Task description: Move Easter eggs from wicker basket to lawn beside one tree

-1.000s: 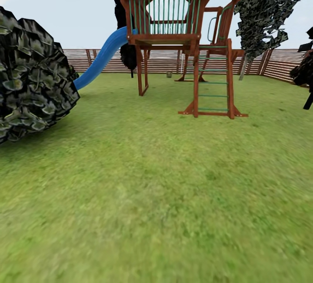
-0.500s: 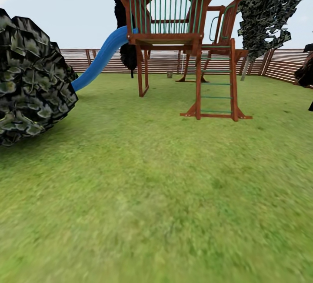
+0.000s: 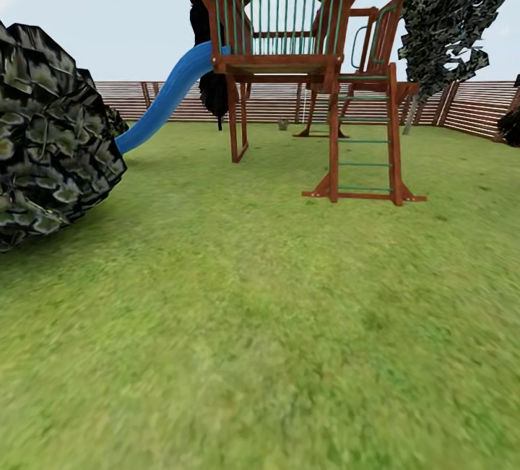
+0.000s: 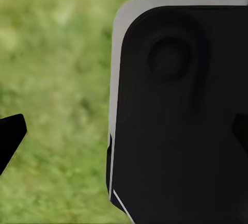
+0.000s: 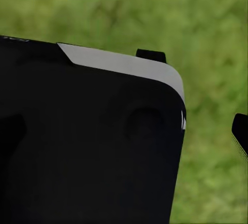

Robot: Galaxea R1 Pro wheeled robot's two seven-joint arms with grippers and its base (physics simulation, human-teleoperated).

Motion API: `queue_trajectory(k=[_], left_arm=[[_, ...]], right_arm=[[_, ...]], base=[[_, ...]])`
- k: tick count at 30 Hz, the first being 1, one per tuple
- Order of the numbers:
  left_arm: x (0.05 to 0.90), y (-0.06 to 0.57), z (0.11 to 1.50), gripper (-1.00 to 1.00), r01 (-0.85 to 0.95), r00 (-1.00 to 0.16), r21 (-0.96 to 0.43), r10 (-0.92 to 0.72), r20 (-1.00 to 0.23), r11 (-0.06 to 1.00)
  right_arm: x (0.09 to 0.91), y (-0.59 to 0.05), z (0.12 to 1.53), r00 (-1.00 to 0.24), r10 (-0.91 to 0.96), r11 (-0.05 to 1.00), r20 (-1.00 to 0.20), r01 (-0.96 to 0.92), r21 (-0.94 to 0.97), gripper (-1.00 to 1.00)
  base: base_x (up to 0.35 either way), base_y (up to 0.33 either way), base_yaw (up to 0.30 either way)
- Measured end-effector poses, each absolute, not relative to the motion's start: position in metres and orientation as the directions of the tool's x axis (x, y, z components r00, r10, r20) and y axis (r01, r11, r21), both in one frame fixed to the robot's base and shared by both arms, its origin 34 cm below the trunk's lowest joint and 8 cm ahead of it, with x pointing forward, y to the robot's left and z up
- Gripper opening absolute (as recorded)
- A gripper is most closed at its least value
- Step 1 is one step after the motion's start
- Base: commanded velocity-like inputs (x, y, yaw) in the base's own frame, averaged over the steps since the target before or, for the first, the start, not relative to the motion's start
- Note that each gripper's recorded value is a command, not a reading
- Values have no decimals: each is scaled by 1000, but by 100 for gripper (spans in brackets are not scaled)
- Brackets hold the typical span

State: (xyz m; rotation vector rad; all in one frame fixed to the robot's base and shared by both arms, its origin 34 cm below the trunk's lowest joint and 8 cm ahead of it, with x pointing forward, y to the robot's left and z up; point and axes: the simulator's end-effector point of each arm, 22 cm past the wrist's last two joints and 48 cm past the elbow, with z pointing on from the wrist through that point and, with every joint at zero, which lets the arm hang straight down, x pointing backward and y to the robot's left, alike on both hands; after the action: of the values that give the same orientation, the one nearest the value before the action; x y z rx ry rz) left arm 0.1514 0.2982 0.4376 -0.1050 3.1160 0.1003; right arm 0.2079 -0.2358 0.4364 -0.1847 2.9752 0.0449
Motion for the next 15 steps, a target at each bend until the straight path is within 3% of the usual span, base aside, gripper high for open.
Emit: queue_trajectory(k=[15], left_arm=[[151, 298, 438, 100, -68, -997, 63, -67, -24, 996]], right_arm=[[208, -236, 436, -980, -120, 992, -161, -124, 20, 100]], base=[[328, 78, 0]])
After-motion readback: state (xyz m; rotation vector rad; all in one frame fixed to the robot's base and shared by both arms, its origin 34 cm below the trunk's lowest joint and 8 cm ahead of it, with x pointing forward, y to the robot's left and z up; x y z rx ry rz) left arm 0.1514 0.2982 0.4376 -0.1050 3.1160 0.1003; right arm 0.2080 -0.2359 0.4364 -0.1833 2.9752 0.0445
